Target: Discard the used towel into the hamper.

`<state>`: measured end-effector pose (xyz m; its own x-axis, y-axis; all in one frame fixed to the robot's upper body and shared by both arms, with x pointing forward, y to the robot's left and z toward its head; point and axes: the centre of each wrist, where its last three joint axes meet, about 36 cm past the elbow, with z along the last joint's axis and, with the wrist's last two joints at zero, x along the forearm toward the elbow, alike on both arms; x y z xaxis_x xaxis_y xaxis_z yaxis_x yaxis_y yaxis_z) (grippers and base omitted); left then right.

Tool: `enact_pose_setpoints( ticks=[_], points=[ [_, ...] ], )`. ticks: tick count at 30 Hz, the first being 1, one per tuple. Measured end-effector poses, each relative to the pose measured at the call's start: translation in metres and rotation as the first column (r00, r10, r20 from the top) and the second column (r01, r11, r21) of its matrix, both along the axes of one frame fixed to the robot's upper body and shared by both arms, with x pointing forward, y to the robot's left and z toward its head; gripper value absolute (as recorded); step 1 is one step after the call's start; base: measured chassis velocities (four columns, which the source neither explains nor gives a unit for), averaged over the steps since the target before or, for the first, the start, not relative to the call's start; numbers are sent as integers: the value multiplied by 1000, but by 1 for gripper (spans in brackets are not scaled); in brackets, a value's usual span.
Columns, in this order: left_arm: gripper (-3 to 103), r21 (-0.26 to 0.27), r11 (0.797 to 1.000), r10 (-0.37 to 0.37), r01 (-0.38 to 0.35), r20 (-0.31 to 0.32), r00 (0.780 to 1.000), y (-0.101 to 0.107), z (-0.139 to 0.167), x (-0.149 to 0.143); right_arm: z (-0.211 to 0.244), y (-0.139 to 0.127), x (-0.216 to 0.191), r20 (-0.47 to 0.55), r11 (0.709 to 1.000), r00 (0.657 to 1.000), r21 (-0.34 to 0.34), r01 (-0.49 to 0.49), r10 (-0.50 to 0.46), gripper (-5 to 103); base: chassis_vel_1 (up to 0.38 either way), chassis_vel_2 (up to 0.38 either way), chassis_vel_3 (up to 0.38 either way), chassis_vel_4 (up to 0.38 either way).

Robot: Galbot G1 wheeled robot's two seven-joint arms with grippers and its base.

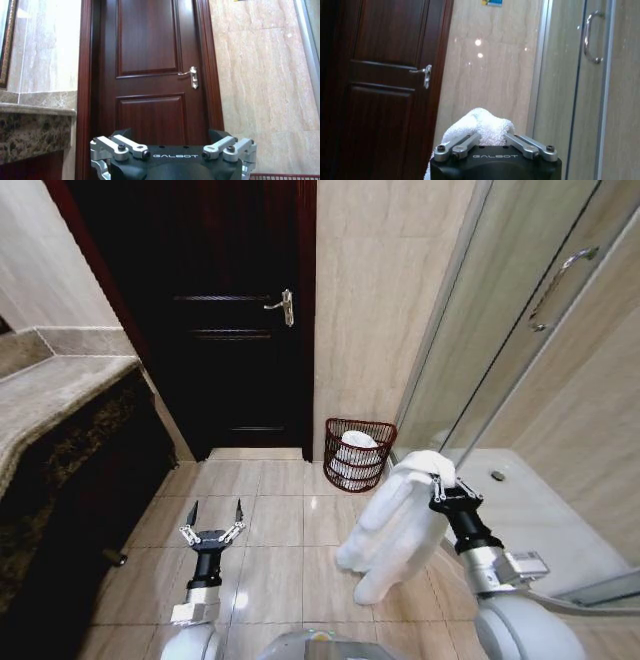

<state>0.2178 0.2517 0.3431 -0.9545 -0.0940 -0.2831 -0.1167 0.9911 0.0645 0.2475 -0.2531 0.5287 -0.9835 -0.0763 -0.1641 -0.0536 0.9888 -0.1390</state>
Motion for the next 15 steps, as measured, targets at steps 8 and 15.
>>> enact_pose_setpoints(
  ticks=[8,15],
  points=[
    [100,4,1000,0,0,5,1000,1,2,0,1,1,1,12,1000,1000,1,-13,13,5,0,0,0,0],
    [100,7,1000,-3,3,4,1000,0,2,1,4,0,5,31,1000,999,-6,-18,18,5,-63,74,77,-70]
  ],
)
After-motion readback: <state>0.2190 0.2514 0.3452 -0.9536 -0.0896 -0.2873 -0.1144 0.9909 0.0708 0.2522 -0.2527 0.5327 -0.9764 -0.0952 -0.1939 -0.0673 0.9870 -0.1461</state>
